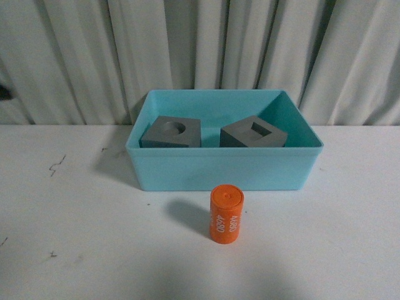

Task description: Place gray and orange parts in blue box

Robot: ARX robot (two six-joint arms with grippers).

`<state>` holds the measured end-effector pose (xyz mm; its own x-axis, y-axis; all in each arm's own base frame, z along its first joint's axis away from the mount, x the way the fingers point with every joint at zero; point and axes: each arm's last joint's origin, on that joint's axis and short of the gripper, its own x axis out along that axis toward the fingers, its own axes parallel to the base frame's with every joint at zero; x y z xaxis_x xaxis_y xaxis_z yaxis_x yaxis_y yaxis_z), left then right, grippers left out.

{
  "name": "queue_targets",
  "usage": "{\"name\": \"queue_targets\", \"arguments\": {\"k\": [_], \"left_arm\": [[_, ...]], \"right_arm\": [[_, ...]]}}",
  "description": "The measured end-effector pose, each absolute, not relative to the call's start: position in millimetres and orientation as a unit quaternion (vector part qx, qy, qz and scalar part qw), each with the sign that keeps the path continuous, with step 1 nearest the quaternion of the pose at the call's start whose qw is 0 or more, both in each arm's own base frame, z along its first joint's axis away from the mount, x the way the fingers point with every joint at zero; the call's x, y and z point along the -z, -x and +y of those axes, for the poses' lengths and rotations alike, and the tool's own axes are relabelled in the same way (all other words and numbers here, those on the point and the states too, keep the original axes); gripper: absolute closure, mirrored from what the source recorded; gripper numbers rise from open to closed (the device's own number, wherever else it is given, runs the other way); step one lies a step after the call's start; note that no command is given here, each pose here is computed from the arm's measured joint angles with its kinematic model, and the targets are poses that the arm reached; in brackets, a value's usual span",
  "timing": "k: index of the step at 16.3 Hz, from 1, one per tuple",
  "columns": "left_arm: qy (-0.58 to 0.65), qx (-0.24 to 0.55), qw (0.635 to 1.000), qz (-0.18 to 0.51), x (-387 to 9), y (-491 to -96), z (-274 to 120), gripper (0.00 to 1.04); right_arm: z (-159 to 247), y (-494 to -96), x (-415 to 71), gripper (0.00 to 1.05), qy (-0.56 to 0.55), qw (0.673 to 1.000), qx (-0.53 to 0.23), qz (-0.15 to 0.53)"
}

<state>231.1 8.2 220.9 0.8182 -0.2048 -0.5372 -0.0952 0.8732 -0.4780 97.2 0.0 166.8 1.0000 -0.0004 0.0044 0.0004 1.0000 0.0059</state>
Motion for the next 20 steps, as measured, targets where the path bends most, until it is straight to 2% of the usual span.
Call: {"name": "queue_targets", "arguments": {"k": [1, 4, 7, 9, 11, 12, 13, 15, 17, 18, 20], "left_arm": [[0.271, -0.01, 0.913, 0.305, -211.8, -198.1, 23.9, 0.07], [0.31, -0.1, 0.899, 0.292, -195.5, -138.4, 50.7, 0.07], [0.303, -0.13, 0.91, 0.254, -199.9, -119.9, 60.0, 0.07], [0.28, -0.106, 0.926, 0.23, -198.7, -122.2, 60.5, 0.09], [0.117, -0.012, 0.99, 0.075, -180.2, -117.0, 46.1, 0.3], [0.05, 0.006, 0.999, 0.019, -183.4, -115.9, 37.7, 0.43], [0.021, 0.002, 1.0, -0.001, -187.2, -113.7, 30.7, 0.59], [0.013, 0.001, 1.0, 0.003, -181.8, -112.0, 23.5, 0.79], [0.011, 0.001, 1.0, 0.005, -179.1, -111.2, 20.7, 0.88], [0.01, 0.001, 1.0, 0.004, -178.1, -110.3, 17.8, 0.99], [0.007, 0.002, 1.0, -0.002, -177.6, -108.1, 12.6, 1.03]], "right_arm": [[0.0, -97.2, -166.8, 0.06, -0.003, 1.0, 0.0, -0.002], [0.0, -97.2, -166.8, 0.06, -0.003, 1.0, 0.0, -0.002], [0.0, -97.2, -166.8, 0.06, -0.003, 1.0, 0.0, -0.002], [0.0, -97.2, -166.8, 0.06, -0.003, 1.0, 0.0, -0.002], [0.0, -97.3, -166.6, 0.06, -0.003, 1.0, 0.0, -0.001], [0.0, -97.2, -166.8, 0.06, -0.003, 1.0, 0.0, -0.002], [-0.1, -97.2, -166.8, 0.06, -0.003, 1.0, 0.0, -0.002], [0.0, -97.2, -166.8, 0.06, -0.003, 1.0, 0.0, -0.002], [0.0, -97.2, -166.8, 0.06, -0.003, 1.0, 0.0, -0.002], [0.0, -97.2, -166.8, 0.06, -0.003, 1.0, 0.0, -0.002], [0.0, -97.2, -166.8, 0.06, -0.003, 1.0, 0.0, -0.002]]}}
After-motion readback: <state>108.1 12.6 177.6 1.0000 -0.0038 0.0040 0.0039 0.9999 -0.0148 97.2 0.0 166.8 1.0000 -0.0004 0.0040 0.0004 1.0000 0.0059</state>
